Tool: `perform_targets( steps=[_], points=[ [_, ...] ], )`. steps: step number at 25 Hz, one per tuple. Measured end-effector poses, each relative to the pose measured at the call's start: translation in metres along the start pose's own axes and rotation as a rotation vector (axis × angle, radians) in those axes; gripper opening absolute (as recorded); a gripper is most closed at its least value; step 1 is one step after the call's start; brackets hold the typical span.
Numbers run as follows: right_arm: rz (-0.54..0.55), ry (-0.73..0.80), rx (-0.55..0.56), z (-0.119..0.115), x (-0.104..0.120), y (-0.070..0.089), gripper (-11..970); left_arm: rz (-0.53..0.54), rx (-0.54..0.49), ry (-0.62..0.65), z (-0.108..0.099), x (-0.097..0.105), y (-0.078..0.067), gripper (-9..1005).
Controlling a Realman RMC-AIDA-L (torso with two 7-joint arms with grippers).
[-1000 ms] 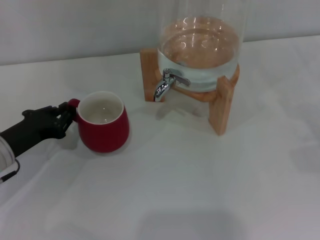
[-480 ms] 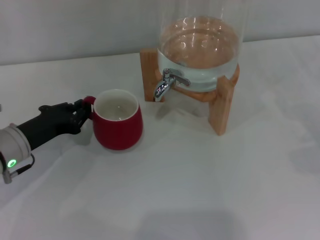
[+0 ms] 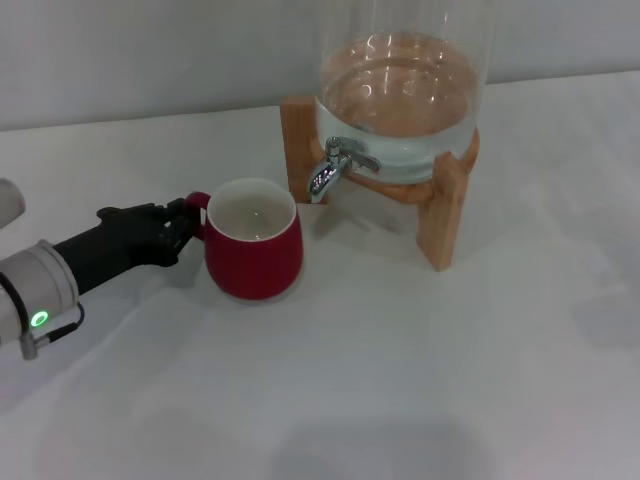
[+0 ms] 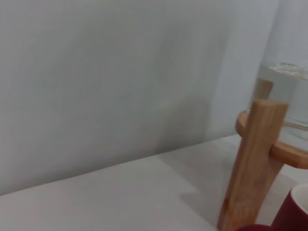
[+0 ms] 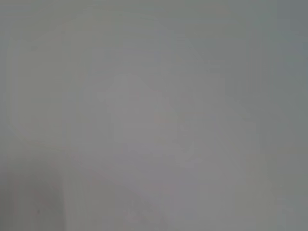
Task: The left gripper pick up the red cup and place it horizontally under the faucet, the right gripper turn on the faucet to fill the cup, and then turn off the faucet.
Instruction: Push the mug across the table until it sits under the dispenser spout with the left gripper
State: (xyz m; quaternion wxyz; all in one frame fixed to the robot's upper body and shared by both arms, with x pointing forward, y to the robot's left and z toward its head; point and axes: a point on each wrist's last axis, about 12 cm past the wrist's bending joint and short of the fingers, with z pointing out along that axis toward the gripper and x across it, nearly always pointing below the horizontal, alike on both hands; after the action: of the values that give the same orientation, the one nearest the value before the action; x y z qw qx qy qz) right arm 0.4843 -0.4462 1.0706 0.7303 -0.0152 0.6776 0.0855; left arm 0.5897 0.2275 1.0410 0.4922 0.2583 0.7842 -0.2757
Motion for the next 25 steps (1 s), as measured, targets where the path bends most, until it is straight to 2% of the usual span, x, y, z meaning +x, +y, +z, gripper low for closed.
perform_targets(
  steps=[16,25],
  points=[
    [-0.005,0.004,-0.012,0.003,0.001,0.003,721,0.006,0.051,0.078,0.020,-0.008,-0.011,155],
    [-0.004,0.002,-0.012,0.003,0.001,0.003,721,0.034,0.076,0.081,0.029,-0.018,-0.015,155]
  ],
)
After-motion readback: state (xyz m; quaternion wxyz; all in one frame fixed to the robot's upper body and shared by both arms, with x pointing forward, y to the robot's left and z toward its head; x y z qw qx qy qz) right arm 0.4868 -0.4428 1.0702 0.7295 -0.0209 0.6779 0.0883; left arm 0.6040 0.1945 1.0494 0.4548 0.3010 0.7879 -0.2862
